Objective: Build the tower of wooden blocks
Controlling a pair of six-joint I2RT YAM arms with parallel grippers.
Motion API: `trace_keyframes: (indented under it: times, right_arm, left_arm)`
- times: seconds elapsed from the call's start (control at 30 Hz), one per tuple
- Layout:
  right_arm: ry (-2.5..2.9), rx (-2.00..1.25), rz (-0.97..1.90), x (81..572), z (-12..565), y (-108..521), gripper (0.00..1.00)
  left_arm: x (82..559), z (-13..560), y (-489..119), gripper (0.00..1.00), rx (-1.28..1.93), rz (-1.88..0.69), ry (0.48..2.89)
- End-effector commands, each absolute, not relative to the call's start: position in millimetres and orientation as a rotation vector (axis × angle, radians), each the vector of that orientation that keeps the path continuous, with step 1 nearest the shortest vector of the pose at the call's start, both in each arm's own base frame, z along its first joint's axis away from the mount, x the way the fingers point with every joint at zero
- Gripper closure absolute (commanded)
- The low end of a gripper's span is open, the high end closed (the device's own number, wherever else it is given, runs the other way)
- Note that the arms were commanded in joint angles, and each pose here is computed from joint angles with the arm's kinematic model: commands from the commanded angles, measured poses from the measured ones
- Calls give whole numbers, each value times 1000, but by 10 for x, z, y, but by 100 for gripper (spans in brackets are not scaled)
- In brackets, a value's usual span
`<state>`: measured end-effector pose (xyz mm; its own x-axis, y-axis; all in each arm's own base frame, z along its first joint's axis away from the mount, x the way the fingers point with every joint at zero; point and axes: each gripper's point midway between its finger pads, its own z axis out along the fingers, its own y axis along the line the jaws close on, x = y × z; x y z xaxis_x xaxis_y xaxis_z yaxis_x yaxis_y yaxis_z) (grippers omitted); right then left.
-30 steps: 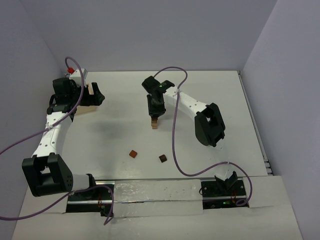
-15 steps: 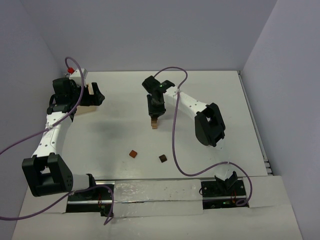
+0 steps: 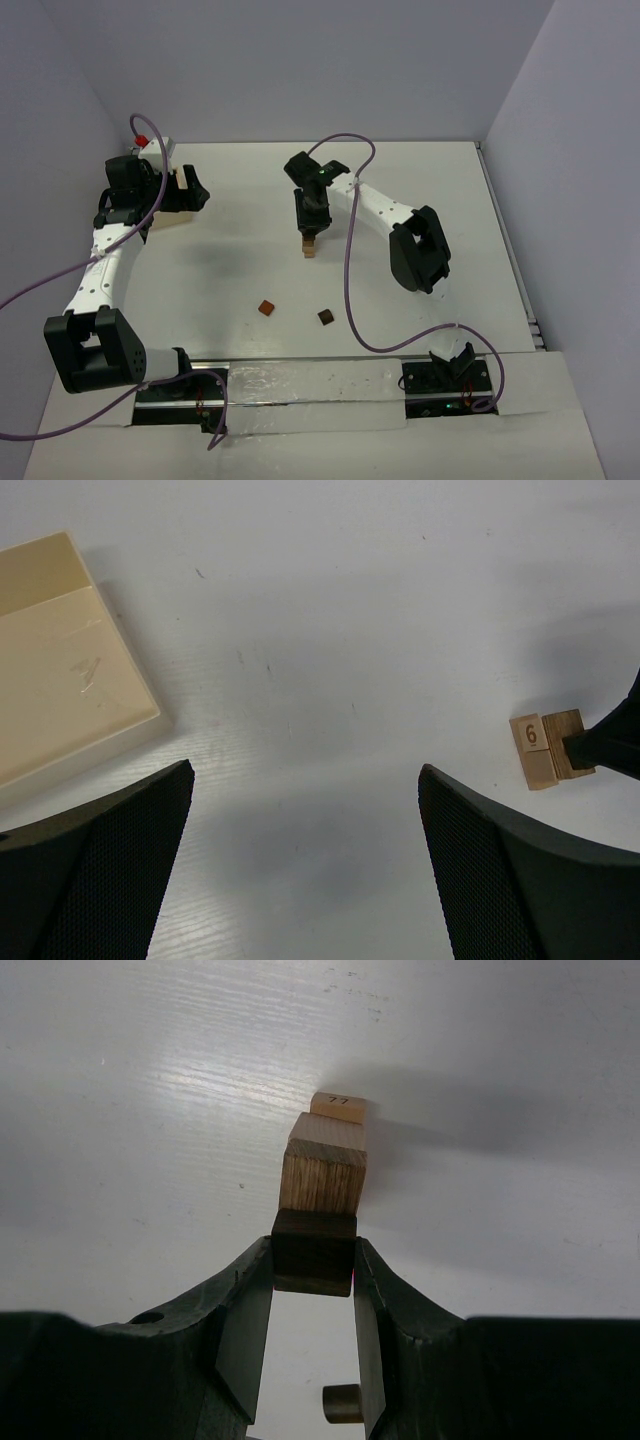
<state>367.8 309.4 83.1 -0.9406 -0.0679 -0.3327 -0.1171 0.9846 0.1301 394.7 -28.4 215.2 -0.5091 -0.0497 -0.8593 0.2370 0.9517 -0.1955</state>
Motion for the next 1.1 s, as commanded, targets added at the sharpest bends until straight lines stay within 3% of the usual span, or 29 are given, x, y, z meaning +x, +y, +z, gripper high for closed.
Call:
trace_keyframes:
  times: [0.0, 0.3, 1.07]
  right_arm:
    - [2714, -94, 215, 3796, 1135, 3057, 63]
    - [2692, -95, 216, 3788, 1230, 3042, 67]
    - [2695, -145, 242, 3725, 1227, 3173, 65]
  left_arm:
    - [4024, 2366, -320, 1, 142, -369, 2022]
    - [4028, 2364, -320, 1, 139, -371, 2023]
    - [4018, 2384, -324, 1, 144, -371, 2020]
